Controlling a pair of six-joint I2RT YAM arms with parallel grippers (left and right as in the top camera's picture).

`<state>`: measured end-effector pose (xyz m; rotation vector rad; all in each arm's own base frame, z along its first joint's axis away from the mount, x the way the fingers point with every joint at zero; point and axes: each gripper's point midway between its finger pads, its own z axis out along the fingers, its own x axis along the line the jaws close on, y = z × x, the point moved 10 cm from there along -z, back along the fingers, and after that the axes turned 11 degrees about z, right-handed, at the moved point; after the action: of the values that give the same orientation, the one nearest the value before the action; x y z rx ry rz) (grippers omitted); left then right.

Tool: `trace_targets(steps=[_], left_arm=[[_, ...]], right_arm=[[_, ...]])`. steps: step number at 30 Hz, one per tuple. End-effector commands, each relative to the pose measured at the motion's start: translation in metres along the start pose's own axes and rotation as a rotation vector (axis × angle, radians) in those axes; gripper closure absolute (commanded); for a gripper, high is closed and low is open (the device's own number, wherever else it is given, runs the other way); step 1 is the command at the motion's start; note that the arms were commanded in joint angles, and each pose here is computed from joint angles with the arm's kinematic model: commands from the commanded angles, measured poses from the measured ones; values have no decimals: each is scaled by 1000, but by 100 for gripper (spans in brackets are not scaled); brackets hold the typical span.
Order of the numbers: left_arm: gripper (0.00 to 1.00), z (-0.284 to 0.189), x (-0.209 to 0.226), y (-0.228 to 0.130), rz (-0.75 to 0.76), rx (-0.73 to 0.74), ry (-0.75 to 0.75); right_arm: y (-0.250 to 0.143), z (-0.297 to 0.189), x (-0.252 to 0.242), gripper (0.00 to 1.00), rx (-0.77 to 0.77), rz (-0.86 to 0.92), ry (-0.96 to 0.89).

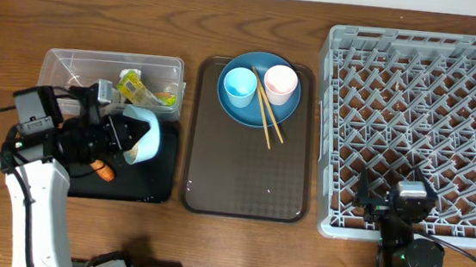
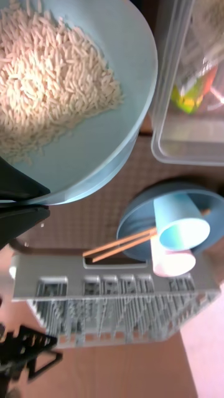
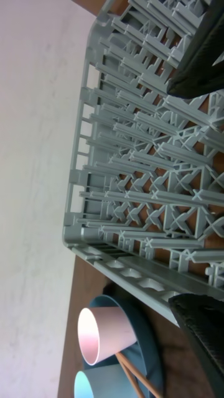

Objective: Sort waste into correct bins and load items into the dishwasher rack
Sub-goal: 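Carry the bowl left over the black tray and tilt it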

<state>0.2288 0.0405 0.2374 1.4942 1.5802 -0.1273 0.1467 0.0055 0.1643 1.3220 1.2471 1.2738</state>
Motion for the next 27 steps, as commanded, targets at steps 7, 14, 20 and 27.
trace_targets(steps=[7,14,20,27], left_arm=[[94,-10,16,-8,-17,-155,-337],[94,-20,30,-18,-89,-222,-345],[94,-18,35,-27,-91,-241,-359],[94,-19,31,-27,-85,-277,-436]], right_arm=[[-1,0,-1,1,4,-10,-10],[-1,0,-1,1,4,-10,-10],[-1,0,-1,1,4,-10,-10],[-1,0,-1,1,4,-10,-10]])
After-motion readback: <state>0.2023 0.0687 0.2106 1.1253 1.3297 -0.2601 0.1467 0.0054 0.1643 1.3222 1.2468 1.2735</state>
